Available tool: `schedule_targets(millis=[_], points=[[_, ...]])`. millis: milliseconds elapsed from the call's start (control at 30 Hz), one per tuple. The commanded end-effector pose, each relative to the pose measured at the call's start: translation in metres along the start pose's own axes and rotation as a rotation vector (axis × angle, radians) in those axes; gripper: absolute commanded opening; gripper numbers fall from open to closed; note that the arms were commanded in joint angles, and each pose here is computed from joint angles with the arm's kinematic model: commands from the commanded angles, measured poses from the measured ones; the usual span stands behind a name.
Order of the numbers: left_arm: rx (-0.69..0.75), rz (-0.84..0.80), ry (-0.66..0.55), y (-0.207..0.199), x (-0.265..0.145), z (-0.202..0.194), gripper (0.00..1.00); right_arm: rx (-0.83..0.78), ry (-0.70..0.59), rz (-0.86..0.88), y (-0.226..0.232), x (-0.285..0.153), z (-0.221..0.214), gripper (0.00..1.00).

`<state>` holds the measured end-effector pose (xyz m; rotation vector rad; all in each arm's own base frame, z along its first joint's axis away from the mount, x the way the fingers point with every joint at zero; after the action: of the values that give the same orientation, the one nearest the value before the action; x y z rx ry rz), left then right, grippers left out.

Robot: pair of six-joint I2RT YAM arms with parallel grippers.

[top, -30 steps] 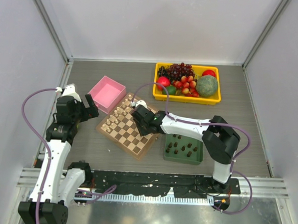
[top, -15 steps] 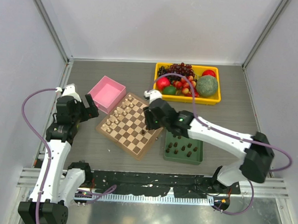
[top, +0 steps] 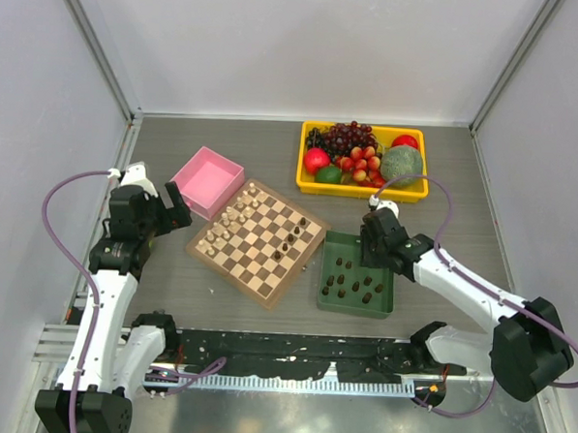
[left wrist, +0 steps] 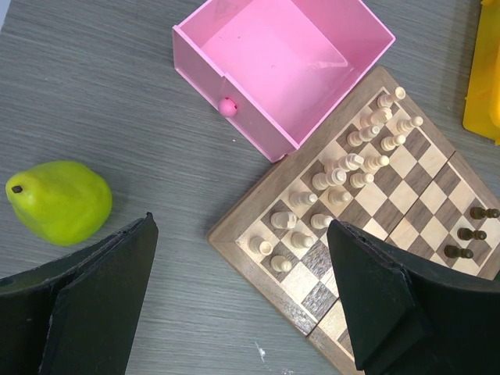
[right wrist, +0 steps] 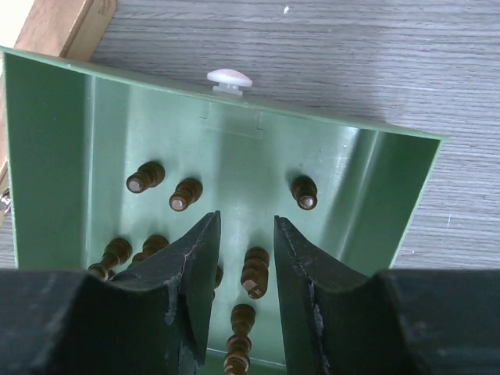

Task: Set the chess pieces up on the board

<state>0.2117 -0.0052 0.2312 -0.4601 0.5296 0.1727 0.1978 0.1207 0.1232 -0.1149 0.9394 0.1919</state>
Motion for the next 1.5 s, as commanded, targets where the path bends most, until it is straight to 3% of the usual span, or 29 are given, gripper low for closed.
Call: schedule_targets(millis=[0, 767, 1000, 1133, 1467], points=[[-0.015, -0.039, -0.045, -0.008, -0.007, 0.013, 0.99, 0.034, -0.019, -0.008, -0.001, 0.001, 0.009, 0.4], [-0.015, -0.037, -0.043, -0.009, -0.005, 0.015, 0.99, 0.047, 0.038, -0.182, -0.023, 0.018, 0.005, 0.38], [-0.015, -0.035, -0.039, -0.009, -0.005, 0.014, 0.99, 0.053, 0.052, -0.168, -0.022, 0.024, 0.004, 0.34], [-0.015, -0.034, -0.041, -0.009, -0.004, 0.014, 0.99, 0.049, 0.052, -0.162, -0.022, 0.025, 0.005, 0.27], [-0.014, -0.033, -0.039, -0.008, -0.005, 0.014, 0.99, 0.037, 0.045, -0.163, -0.022, 0.024, 0.007, 0.24]])
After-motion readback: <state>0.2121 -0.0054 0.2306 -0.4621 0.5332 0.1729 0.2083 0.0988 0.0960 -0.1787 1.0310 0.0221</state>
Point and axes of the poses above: each gripper's point midway between its finger pads, its own x axis out along the fingers, its own y axis along the line the jaws close on, z = x × y, the point moved 7 cm from there along -x, back along the fingers, and after that the axes turned 10 degrees about -x, right-handed, at the moved point
